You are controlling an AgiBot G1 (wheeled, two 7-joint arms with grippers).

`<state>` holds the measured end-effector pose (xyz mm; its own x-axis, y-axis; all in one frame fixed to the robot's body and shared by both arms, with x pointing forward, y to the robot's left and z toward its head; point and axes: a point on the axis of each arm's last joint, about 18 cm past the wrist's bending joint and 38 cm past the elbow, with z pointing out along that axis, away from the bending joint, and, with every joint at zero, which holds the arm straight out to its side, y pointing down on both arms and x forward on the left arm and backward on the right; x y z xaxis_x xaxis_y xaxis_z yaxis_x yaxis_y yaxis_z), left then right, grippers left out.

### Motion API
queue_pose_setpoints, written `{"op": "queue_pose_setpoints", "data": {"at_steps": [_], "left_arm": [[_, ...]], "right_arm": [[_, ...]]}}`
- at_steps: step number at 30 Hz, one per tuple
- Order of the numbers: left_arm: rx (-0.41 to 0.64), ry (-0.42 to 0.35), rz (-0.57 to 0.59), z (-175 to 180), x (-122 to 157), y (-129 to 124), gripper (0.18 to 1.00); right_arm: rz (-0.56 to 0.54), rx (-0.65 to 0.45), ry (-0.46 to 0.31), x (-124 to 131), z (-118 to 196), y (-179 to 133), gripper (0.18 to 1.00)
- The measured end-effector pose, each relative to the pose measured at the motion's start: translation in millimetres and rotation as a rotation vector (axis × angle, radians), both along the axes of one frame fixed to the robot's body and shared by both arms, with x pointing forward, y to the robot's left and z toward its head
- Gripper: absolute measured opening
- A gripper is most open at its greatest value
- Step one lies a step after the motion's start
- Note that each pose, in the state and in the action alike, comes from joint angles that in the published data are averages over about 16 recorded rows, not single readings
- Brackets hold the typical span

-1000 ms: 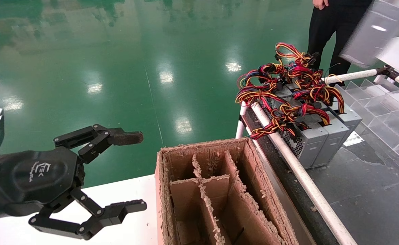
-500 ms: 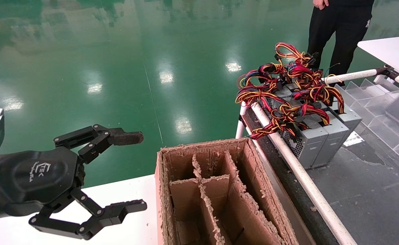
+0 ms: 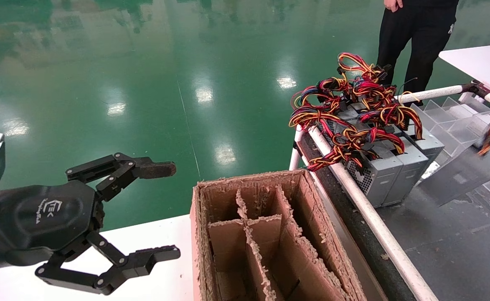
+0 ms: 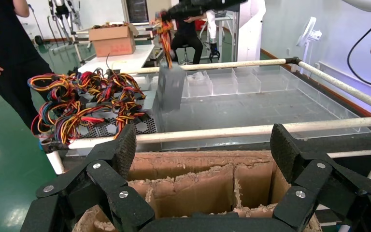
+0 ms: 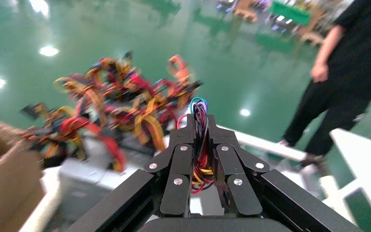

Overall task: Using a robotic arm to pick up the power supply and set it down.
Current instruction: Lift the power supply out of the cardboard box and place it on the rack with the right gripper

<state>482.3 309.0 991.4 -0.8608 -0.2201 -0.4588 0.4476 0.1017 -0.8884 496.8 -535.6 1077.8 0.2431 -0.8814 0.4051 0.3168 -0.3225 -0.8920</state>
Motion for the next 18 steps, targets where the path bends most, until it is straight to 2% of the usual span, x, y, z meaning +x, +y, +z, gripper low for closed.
{"op": "queue_pose_setpoints", "data": {"at_steps": [5,18], "left_arm": [[0.000,0.000,0.000,0.0,0.0,0.0,1.001],[0.000,0.000,0.000,0.0,0.0,0.0,1.001]], "right_arm": [[0.053,0.020,0.030,7.9,-13.6,22.5,0.230],[0.151,0.074,0.050,31.9,-36.4,72.4,0.230]]}}
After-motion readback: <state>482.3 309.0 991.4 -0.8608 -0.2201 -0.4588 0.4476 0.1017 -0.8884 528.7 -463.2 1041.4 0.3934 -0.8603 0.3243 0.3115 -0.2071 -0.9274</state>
